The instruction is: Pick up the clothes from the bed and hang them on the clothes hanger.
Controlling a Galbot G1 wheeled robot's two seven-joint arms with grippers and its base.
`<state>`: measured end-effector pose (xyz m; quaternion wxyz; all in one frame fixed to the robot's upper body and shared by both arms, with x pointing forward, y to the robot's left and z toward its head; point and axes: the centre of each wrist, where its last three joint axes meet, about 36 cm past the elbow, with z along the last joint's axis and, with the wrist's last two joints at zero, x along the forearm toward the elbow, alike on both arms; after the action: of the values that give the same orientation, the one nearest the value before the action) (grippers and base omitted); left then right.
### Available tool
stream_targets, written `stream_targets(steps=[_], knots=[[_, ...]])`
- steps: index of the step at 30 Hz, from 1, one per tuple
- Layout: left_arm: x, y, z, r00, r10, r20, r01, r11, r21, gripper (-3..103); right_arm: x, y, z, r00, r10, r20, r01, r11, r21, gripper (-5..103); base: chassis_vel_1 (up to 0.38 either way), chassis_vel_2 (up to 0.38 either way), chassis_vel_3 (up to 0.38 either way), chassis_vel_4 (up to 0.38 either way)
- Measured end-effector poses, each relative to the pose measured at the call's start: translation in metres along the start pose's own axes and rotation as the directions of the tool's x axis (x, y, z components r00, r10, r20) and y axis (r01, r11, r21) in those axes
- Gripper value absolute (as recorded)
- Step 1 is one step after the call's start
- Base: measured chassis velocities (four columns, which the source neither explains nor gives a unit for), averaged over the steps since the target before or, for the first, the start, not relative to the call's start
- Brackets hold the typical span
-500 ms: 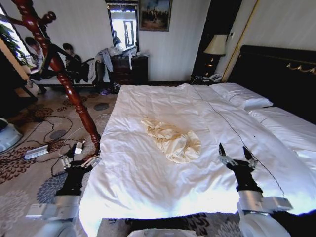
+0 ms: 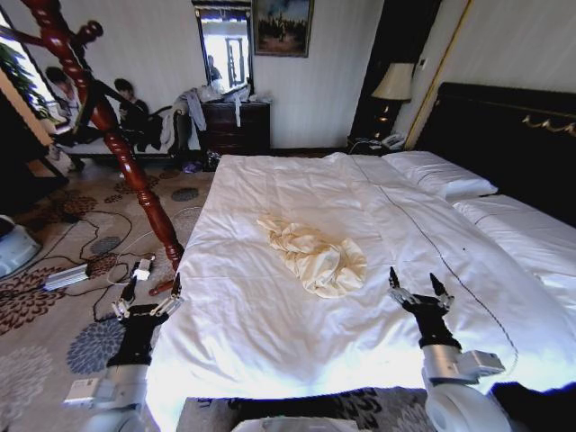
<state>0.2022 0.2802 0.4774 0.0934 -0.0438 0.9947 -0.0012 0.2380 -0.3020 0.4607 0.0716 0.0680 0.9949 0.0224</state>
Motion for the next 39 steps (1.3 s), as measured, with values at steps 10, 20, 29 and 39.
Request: stream_targets(steps=[10, 20, 29, 39], knots=[[0.005, -0.002, 0.000, 1.000, -0.009, 0.005, 0.009, 1.000, -0.024, 100, -0.013, 0.012, -0.011, 0.989, -0.027, -0.146, -0.006, 0.975, -0.220, 100, 0.000, 0.000, 0.000, 0.000], [0.011, 0.008, 0.026, 0.999, -0.030, -0.025, 0.028, 0.995, -0.095, 100, -0.055, 0.006, -0.015, 0.917, -0.148, -0.371, -0.058, 0.869, -0.491, 100, 0.000, 0.000, 0.000, 0.000], [0.014, 0.008, 0.027, 1.000, -0.021, -0.011, 0.020, 0.996, -0.090, 100, -0.076, 0.016, 0.024, 0.880, -0.183, -0.438, -0.122, 0.804, -0.582, 100, 0.000, 0.000, 0.000, 0.000], [0.016, 0.004, 0.026, 1.000, -0.028, 0.002, 0.028, 0.995, -0.093, 100, -0.107, 0.018, 0.092, 0.824, -0.147, -0.547, -0.192, 0.836, -0.514, 100, 0.000, 0.000, 0.000, 0.000]])
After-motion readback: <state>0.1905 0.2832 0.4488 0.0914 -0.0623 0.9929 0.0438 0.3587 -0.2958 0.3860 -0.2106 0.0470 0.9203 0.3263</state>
